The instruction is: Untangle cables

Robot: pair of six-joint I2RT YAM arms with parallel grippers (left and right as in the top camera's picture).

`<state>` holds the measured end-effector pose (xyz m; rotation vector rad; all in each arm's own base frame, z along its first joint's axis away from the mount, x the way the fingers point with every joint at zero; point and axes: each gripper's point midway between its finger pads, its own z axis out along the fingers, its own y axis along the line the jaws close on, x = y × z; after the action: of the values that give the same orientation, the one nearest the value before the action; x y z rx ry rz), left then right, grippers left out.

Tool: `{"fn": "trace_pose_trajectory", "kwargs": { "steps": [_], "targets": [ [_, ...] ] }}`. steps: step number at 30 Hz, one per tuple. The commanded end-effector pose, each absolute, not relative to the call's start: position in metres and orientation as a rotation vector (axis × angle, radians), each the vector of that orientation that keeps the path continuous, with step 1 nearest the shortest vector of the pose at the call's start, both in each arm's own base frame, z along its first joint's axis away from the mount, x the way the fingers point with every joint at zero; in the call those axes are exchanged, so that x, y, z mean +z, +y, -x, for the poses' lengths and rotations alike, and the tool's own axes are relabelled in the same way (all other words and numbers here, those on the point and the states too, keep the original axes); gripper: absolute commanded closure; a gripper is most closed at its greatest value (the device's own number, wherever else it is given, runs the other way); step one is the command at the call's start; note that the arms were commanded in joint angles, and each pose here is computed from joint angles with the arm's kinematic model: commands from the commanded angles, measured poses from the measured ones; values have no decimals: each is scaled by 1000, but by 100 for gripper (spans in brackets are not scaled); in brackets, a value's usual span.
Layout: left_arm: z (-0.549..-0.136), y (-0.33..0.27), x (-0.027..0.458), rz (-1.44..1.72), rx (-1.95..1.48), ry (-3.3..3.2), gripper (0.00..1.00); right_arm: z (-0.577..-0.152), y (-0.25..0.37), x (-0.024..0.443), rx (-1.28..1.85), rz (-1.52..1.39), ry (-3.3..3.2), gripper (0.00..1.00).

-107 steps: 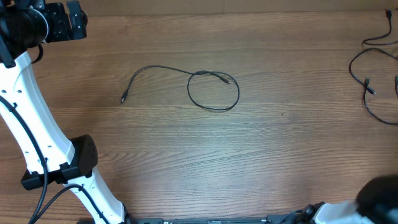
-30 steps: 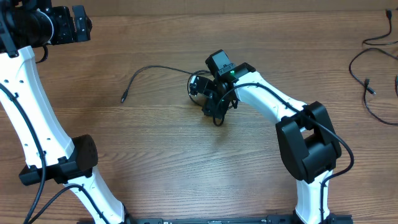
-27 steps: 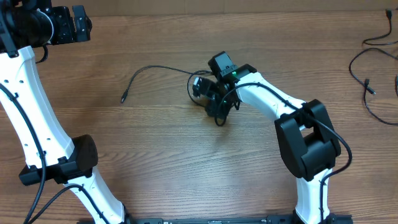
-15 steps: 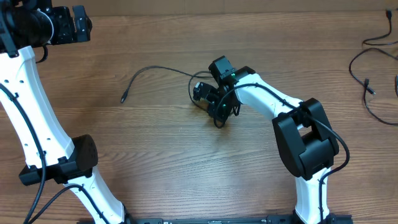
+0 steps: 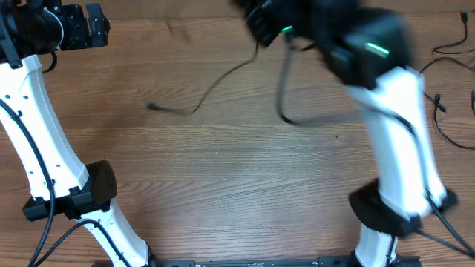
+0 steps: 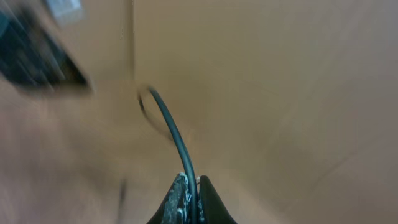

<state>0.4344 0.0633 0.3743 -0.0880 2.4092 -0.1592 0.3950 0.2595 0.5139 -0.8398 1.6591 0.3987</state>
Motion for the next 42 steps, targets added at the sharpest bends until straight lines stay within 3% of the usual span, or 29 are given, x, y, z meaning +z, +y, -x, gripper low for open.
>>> {"fn": "trace_pose_trajectory", "kwargs": {
  "steps": [1, 11, 19, 29, 37, 42],
  "targets": [
    [-433, 54, 373, 80, -210, 2417, 0, -381, 207, 575, 334, 662, 1545, 96],
    [-435, 55, 375, 77, -206, 2408, 0, -299, 59, 685, -28, 403, 1256, 96],
    [-434, 55, 374, 78, -206, 2411, 0, -285, -56, 695, -426, 180, 1286, 96],
    [-425, 65, 365, 36, -103, 2468, 1, -298, -197, 648, -760, 72, 1504, 96],
    [-426, 65, 366, 35, -101, 2461, 0, -285, -346, 559, -841, -189, 1719, 96],
    [-426, 64, 366, 34, -106, 2461, 0, -280, -384, 518, -790, -214, 1765, 96]
  ]
}}
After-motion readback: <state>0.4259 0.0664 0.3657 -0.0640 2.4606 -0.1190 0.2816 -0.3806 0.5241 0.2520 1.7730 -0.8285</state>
